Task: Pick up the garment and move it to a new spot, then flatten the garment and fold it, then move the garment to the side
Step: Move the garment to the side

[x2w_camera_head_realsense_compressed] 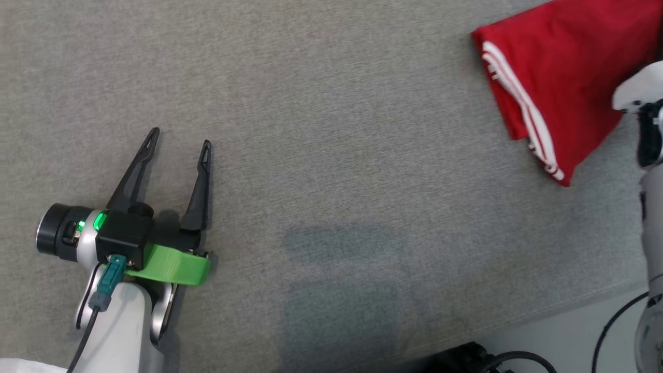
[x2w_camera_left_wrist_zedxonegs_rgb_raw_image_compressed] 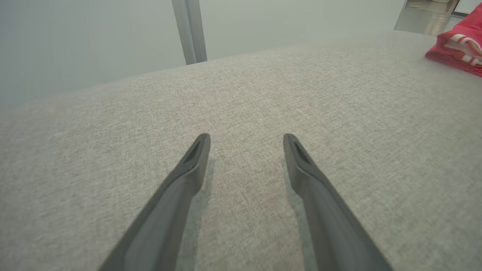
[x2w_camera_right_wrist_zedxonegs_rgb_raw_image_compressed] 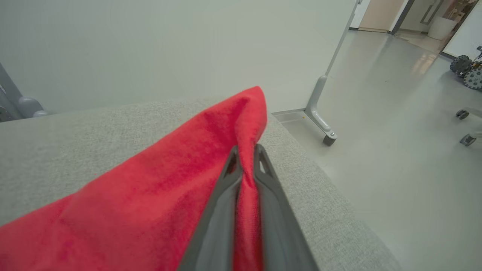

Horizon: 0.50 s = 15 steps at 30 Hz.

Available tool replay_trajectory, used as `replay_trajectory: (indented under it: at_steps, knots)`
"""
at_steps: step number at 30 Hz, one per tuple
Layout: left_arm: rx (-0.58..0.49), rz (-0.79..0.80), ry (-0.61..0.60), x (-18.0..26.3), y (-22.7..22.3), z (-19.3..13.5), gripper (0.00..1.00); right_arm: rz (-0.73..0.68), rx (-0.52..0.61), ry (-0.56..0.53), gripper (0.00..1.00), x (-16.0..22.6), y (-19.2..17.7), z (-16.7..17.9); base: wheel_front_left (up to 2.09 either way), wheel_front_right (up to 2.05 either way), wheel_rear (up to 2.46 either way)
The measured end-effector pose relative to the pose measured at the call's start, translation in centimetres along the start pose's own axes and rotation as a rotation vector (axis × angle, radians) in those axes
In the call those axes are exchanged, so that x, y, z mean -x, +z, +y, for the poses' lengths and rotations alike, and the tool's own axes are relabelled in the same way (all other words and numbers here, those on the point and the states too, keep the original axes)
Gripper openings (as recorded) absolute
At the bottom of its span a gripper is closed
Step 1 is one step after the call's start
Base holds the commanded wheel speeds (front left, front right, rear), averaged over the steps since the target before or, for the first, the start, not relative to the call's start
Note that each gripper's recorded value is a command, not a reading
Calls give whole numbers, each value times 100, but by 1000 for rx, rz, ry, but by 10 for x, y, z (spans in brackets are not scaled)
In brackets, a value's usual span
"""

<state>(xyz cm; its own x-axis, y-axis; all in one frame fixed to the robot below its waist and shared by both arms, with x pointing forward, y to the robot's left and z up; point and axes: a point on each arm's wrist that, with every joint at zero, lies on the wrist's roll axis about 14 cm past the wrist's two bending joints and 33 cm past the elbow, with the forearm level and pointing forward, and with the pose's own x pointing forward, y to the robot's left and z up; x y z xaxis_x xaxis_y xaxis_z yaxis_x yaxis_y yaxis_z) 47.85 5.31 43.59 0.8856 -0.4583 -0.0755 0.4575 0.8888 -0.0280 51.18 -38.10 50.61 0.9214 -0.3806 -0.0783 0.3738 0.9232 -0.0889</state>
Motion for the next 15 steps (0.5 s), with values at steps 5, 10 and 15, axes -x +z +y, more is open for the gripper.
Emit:
replay_trajectory:
  at_steps: [5,10,15]
  knots:
    - [-1,22,51,7,-11,19,100,42,74,-55,0,-16,-23,-14,0,0,0]
    - [-6,32,84,11,-16,30,100,74,119,-99,0,-21,-40,-25,0,0,0]
    - [-10,35,97,13,-17,34,100,75,165,-132,100,-21,-38,-38,0,0,0]
